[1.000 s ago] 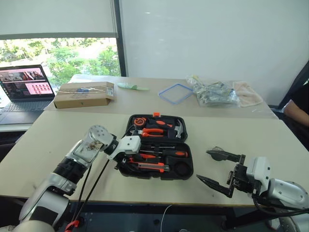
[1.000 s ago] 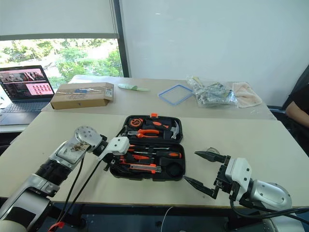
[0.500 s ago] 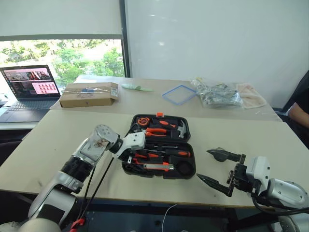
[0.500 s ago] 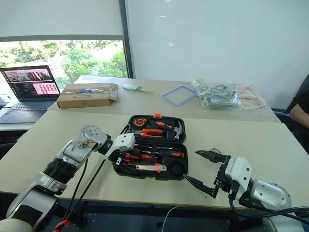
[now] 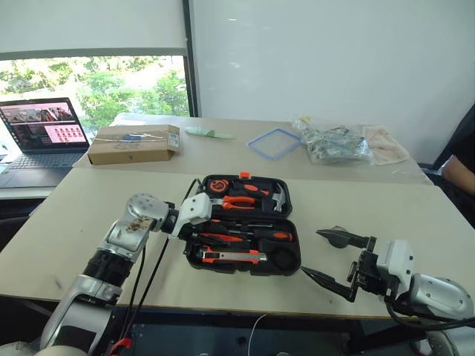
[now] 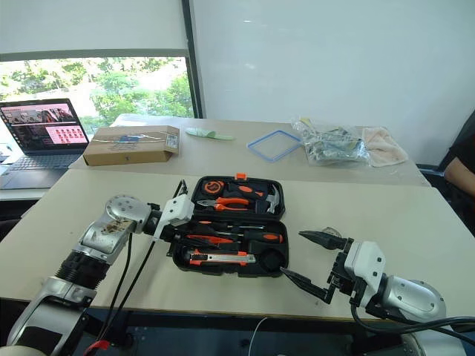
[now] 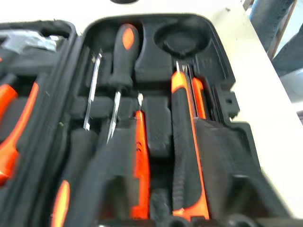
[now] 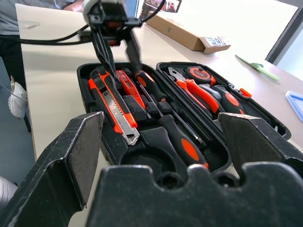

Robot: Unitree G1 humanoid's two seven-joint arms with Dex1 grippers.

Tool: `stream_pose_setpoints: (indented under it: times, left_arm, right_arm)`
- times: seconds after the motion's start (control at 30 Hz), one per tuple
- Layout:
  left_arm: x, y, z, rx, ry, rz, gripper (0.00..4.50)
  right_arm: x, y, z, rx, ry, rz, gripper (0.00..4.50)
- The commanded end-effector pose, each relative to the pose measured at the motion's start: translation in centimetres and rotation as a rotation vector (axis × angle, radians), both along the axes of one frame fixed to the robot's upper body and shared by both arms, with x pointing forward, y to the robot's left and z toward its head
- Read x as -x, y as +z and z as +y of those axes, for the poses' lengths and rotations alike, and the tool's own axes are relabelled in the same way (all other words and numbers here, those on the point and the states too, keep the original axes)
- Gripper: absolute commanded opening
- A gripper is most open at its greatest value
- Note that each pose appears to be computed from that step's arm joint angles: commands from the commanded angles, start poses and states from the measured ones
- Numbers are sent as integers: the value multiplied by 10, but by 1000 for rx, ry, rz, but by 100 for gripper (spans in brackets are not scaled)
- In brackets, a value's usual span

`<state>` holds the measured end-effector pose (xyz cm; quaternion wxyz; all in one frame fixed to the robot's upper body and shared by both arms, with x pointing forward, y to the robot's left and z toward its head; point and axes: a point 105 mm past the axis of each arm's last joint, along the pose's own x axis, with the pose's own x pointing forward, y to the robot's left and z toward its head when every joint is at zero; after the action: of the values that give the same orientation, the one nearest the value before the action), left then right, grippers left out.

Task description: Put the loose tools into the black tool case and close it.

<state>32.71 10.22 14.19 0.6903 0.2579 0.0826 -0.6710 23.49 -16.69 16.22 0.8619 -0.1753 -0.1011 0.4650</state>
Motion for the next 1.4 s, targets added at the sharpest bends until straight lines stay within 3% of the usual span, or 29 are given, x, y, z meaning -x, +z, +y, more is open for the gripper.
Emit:
stream_pose_setpoints:
  times: [0.03,0.37,0.63,0.87,1.03,1.13,1.23,1.4]
  left_arm:
    - [5,-2,-3,0,-27,-25,5]
    - [10,-33,-3,-92,-25,-1,5]
    - [13,-70,4,-275,28,72,5]
    - [16,-62,-6,-154,33,69,5]
    - [7,-6,3,205,81,-47,5]
    - [8,13,25,318,122,-85,73]
    - [12,4,55,266,186,-109,200]
    - [31,2,85,279,163,8,349]
  right_arm:
    - [1,5,1,-5,0,-26,450]
    - [2,5,-1,-7,-15,-25,450]
    - [3,5,-2,-11,-35,-29,450]
    - [6,5,-12,0,-77,-24,450]
    - [21,-3,-51,30,-210,55,450]
    - [32,-16,-75,71,-297,105,450]
    - [41,-33,-98,139,-372,164,450]
    - [28,-39,-103,218,-374,255,450]
